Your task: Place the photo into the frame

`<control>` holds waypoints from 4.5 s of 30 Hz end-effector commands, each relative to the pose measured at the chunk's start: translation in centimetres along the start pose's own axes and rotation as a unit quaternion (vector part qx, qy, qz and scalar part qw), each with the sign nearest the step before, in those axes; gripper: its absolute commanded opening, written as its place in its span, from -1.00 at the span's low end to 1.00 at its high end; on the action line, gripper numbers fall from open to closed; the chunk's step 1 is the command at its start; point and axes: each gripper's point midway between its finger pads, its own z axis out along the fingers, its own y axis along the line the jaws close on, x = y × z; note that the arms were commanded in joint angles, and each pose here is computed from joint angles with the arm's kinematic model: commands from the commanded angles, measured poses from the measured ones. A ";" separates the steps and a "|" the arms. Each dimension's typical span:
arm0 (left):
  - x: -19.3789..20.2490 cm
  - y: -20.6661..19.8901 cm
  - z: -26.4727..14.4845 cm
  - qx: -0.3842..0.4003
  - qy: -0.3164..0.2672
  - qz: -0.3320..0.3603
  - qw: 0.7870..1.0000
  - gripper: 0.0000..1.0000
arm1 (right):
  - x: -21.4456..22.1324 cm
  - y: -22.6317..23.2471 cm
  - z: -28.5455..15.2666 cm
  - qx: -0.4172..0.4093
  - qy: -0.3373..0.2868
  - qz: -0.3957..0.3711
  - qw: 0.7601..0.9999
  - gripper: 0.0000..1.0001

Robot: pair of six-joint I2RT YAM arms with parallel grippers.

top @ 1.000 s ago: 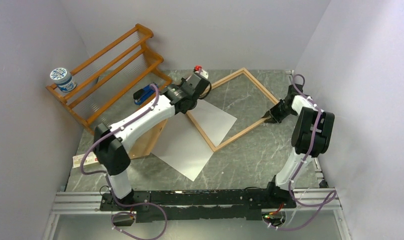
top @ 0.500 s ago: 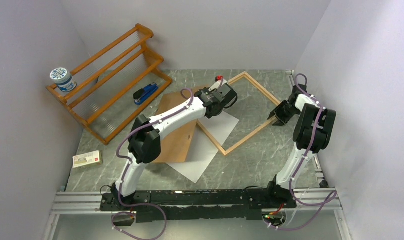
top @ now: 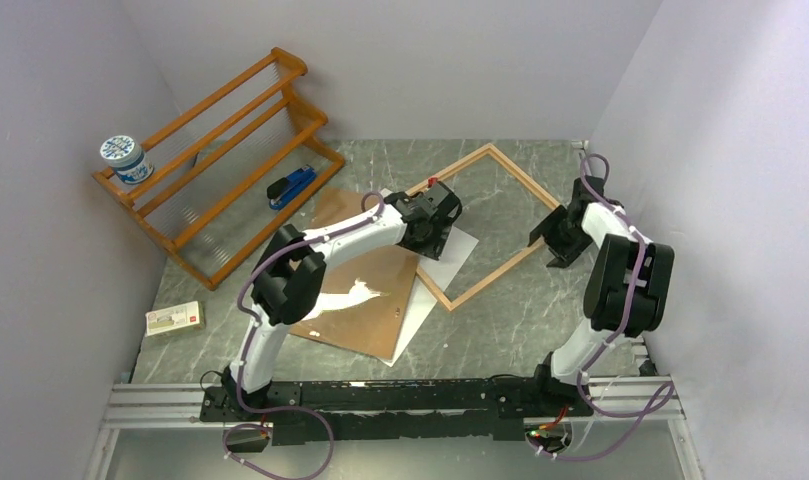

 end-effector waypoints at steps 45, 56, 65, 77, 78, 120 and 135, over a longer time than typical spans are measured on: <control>8.8 12.7 -3.2 -0.009 -0.019 -0.189 0.982 0.23 | 2.6 8.5 -2.1 0.024 -0.075 -0.162 0.984 0.16; 10.2 12.7 -3.0 0.000 -0.009 -0.177 0.984 0.17 | 3.8 24.0 -0.8 -0.032 -0.120 -0.177 0.976 0.64; 11.2 12.5 -1.9 0.000 0.010 -0.180 0.984 0.14 | 4.2 25.0 4.0 0.045 -0.139 -0.201 0.969 0.68; 13.7 15.2 -1.7 -0.071 0.028 -0.173 0.982 0.10 | 4.8 24.5 6.5 0.062 -0.125 -0.249 0.958 0.12; 13.9 15.0 -1.7 -0.068 0.030 -0.177 0.981 0.10 | 4.9 24.3 6.7 0.065 -0.122 -0.258 0.956 0.01; 14.3 16.1 -4.0 -0.090 0.043 -0.202 0.974 0.16 | 0.9 31.4 -2.8 -0.077 -0.220 -0.418 0.878 -1.00; 15.2 16.3 -3.4 -0.099 0.055 -0.195 0.974 0.22 | -2.0 31.6 -5.8 -0.100 -0.229 -0.373 0.893 -1.00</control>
